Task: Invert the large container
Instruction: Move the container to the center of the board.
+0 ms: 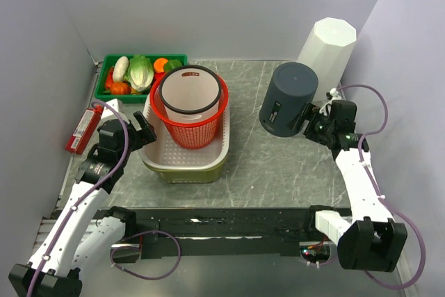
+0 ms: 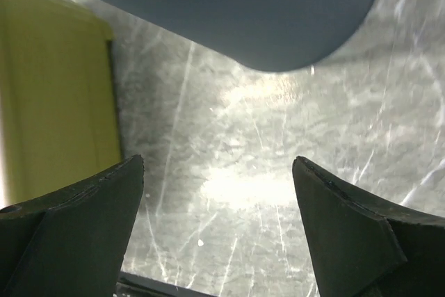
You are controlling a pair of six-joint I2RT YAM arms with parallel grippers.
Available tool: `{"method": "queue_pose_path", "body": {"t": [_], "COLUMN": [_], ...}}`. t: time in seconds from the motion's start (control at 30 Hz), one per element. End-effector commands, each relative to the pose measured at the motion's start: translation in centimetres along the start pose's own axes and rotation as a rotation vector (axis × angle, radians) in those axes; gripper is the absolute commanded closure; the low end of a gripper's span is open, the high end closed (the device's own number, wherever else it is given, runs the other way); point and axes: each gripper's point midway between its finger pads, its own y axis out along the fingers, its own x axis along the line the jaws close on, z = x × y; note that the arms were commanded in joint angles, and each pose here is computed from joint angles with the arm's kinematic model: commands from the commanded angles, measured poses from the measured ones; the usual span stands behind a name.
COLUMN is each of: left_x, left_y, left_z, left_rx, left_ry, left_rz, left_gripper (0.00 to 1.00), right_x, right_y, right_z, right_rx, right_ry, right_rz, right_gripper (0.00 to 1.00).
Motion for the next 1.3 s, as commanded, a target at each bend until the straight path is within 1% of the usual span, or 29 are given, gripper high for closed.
{"method": "queue_pose_path", "body": {"t": [0.0, 0.03, 0.1, 0.13, 0.17, 0.27, 0.33, 0.4, 0.43, 0.47, 0.53, 0.57, 0.63, 0.7, 0.73, 0.83, 0.9, 0.97, 1.0, 1.07, 1.13, 1.2, 1.23, 1.27], "left_x": [-0.8, -0.8, -0.8, -0.8, -0.8, -0.8, -0.8, -0.7, -0.7, -0.7, -0.6, -0.6, -0.6, -0.6, -0.7, -0.4, -0.4, -0.6, -0.6, -0.6, -0.4, -0.5, -0.5, -0.6], "left_y": [-0.1, -0.1, -0.1, -0.1, -0.1, 0.0, 0.1, 0.1, 0.1, 0.1, 0.2, 0.2, 0.3, 0.4, 0.3, 0.4, 0.4, 0.4, 0.4, 0.4, 0.5, 0.6, 0.6, 0.6], "left_z": [-1.4, -1.3, -1.3, -1.3, -1.3, -1.1, -1.2, -1.1, -1.1, -1.1, -1.1, -1.1, -1.0, -0.9, -0.9, -0.9, -1.0, -0.9, -0.9, -0.9, -0.9, -0.9, -0.8, -0.8], "left_rx": [-0.045, -0.042, -0.041, -0.042, -0.044, -0.033, -0.034, -0.033, -0.033, -0.035, -0.032, -0.032, -0.027, -0.025, -0.024, -0.027, -0.030, -0.026, -0.026, -0.028, -0.025, -0.023, -0.022, -0.021], "left_ry": [0.003, 0.002, 0.004, 0.001, 0.002, 0.006, 0.006, 0.007, 0.007, 0.007, 0.008, 0.007, 0.008, 0.010, 0.010, 0.009, 0.008, 0.009, 0.010, 0.012, 0.013, 0.011, 0.013, 0.015], "left_rz": [0.035, 0.033, 0.032, 0.030, 0.031, 0.034, 0.030, 0.025, 0.025, 0.022, 0.021, 0.019, 0.018, 0.016, 0.020, 0.005, 0.001, 0.013, 0.017, 0.018, 0.004, 0.005, 0.009, 0.014], "left_gripper": [0.04, 0.04, 0.04, 0.04, 0.04, 0.04, 0.04, 0.04, 0.04, 0.04, 0.04, 0.04, 0.04, 0.04, 0.04, 0.04, 0.04, 0.04, 0.04, 0.04, 0.04, 0.04, 0.04, 0.04], "right_x": [-0.1, 0.3, -0.1, 0.3, 0.1, 0.6, 0.4, 0.9, 0.6, 1.0, 1.2, 1.4, 0.9, 1.1, 1.2, 2.1, 2.3, 3.1, 2.8, 3.4, 2.8, 3.2, 3.5, 3.4], "right_y": [1.7, 2.2, 3.4, 3.8, 4.5, 5.8, 7.2, 7.9, 8.8, 8.9, 9.8, 10.0, 10.9, 11.3, 11.9, 12.8, 13.9, 14.4, 15.0, 15.5, 15.9, 16.5, 16.6, 16.7], "right_z": [-0.8, -1.2, -0.9, -2.2, -1.9, -3.5, -3.9, -4.7, -4.5, -5.4, -5.6, -6.5, -7.0, -7.9, -7.7, -8.8, -8.6, -9.4, -9.3, -10.3, -11.6, -12.0, -12.6, -13.1], "right_rx": [-0.029, -0.038, -0.033, -0.094, -0.094, -0.138, -0.130, -0.131, -0.104, -0.118, -0.104, -0.124, -0.132, -0.157, -0.145, -0.163, -0.140, -0.148, -0.140, -0.170, -0.205, -0.245, -0.277, -0.316], "right_ry": [0.022, 0.018, 0.034, 0.022, 0.018, -0.010, -0.025, -0.076, -0.080, -0.110, -0.122, -0.128, -0.114, -0.094, -0.083, -0.078, -0.076, -0.082, -0.069, -0.068, -0.042, -0.036, -0.021, -0.016], "right_rz": [-0.018, -0.048, -0.048, -0.072, -0.085, -0.123, -0.131, -0.158, -0.156, -0.171, -0.193, -0.195, -0.165, -0.171, -0.166, -0.161, -0.157, -0.166, -0.147, -0.136, -0.076, -0.010, -0.002, 0.043], "right_gripper": [0.06, 0.06, 0.06, 0.06, 0.06, 0.06, 0.06, 0.05, 0.05, 0.05, 0.05, 0.04, 0.04, 0.04, 0.04, 0.03, 0.05, 0.05, 0.05, 0.04, 0.04, 0.03, 0.02, 0.02]}}
